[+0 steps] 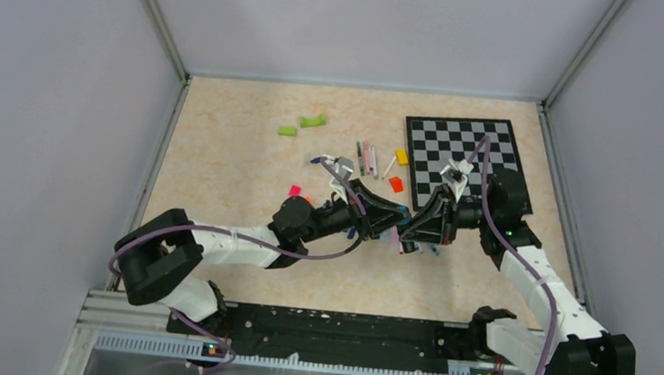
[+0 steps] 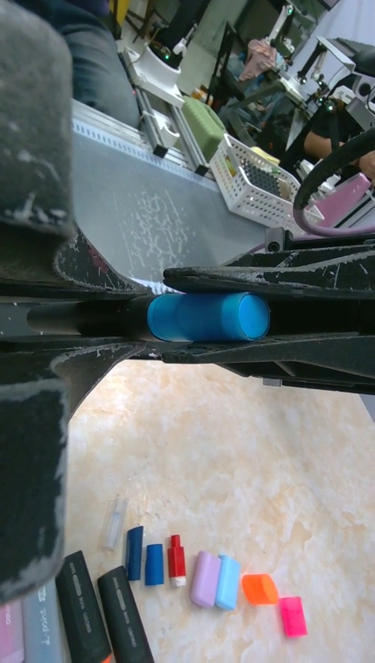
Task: Open the pen caps
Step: Open the pen cap from the pen.
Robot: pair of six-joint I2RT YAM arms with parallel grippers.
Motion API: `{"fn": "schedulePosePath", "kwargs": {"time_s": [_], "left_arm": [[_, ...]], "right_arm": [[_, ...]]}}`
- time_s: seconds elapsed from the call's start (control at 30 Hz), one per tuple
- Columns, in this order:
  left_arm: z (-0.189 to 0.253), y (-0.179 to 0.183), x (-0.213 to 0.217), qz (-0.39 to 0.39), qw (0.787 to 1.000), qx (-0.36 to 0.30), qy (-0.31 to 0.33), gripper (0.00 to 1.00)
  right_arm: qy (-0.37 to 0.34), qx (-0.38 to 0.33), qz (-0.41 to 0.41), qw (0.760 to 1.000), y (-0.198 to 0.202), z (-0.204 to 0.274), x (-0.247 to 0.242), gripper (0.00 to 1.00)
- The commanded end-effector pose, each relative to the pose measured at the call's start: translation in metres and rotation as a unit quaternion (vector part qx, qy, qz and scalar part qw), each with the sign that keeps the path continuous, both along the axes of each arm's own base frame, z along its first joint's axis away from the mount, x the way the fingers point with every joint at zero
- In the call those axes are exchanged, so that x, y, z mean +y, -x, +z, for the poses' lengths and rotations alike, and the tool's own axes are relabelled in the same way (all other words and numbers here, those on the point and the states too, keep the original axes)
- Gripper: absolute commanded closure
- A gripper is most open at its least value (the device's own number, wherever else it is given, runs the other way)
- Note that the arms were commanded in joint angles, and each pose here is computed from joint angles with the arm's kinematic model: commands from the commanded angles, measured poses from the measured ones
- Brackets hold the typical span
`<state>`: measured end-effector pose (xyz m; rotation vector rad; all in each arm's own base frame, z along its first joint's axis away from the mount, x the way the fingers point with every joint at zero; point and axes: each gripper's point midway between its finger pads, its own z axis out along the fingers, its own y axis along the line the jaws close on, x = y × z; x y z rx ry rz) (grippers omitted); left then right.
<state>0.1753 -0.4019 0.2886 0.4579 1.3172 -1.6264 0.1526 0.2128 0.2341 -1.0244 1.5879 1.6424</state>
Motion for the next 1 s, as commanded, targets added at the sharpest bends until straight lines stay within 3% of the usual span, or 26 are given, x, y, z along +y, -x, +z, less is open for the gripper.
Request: {"fn": "schedulePosePath", "kwargs": {"time_s": [0.0,0.33,0.97], "left_arm": [[0.063,-0.016,0.026,0.084,0.992,-0.061,0.078,1.00],[0.152,-0.095,0.111,0.252,0.948,-0.117,0.155,1.00],[0.204,-0.086,0.147,0.252,0.930,-0.175,0.203,1.00]], "right_arm": [[-0.008,-0.020,0.009,1.000,0.004,0.003,-0.001,1.00],[-0.001,0.013,0.004,1.000,0.006,-0.015,0.002,1.00],[0.004,0.040,0.019,0.999,0.012,-0.029,0.004,1.00]]}}
